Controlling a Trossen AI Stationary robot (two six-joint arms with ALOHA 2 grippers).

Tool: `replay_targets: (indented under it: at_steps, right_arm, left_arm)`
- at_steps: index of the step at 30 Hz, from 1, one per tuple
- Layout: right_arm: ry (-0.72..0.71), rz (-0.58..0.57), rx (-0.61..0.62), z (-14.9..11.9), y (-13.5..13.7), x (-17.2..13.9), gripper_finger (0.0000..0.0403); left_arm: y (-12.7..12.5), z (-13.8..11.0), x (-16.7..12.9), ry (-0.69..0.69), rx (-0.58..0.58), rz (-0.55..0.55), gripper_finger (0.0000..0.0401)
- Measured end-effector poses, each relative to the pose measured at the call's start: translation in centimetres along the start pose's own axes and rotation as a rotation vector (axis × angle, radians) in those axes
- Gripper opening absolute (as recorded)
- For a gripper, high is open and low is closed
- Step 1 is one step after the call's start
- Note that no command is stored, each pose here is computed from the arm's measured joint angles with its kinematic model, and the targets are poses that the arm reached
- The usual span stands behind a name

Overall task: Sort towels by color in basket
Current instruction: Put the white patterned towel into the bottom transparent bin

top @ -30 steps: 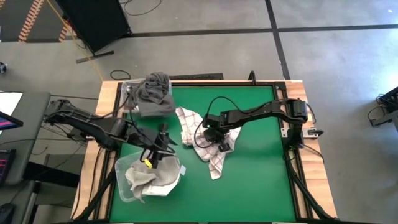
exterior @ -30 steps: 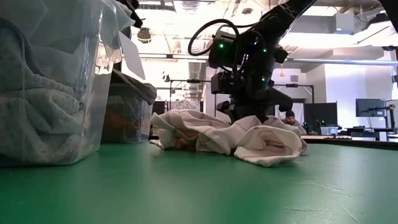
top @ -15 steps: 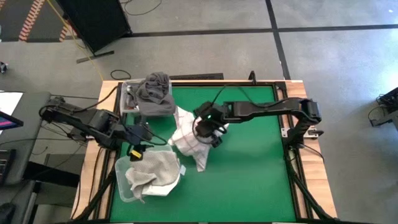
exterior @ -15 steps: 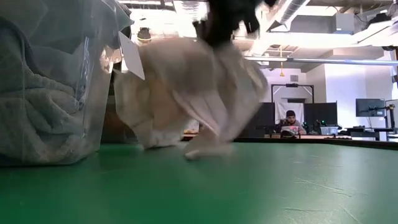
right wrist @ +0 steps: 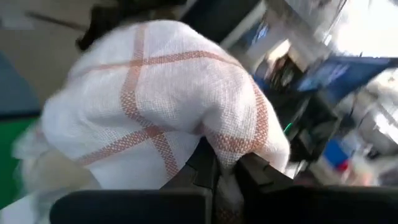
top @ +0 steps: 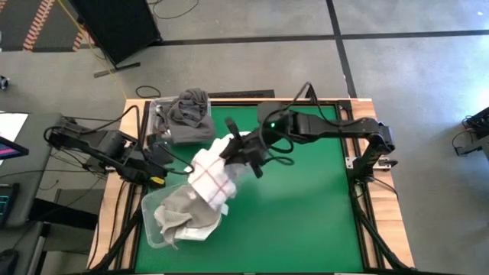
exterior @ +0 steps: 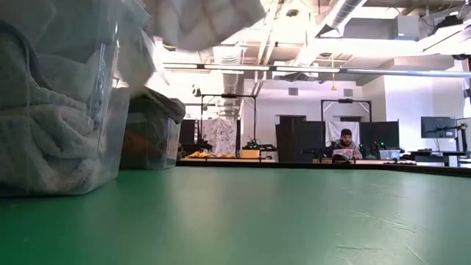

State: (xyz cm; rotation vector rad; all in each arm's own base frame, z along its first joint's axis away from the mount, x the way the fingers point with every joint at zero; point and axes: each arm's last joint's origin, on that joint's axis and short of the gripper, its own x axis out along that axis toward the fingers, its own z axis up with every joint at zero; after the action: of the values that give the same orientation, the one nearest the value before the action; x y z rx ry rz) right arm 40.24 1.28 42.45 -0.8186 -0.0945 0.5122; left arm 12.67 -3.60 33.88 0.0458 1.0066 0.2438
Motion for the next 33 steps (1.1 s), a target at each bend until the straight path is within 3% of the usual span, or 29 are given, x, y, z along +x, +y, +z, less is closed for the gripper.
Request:
replay_targets:
  at_steps: [9, 19, 33]
  right_arm:
    - [-0.222, -0.062, -0.099, 0.5, -1.9, 1.7, 0.0046]
    - [-0.347, 0.056, -0.041, -1.6, -2.3, 5.9, 0.0046]
    - [-0.214, 0.205, 0.156, -11.7, 3.0, 12.5, 0.0047]
  left_arm:
    - [1.4, -1.5, -1.1, 0.004, -0.069, 0.081, 0.0199]
    - [2.3, -2.6, -2.1, -0.037, -0.136, 0.075, 0.0199]
    - [2.2, -2.4, -2.1, -0.058, -0.159, 0.064, 0.0199]
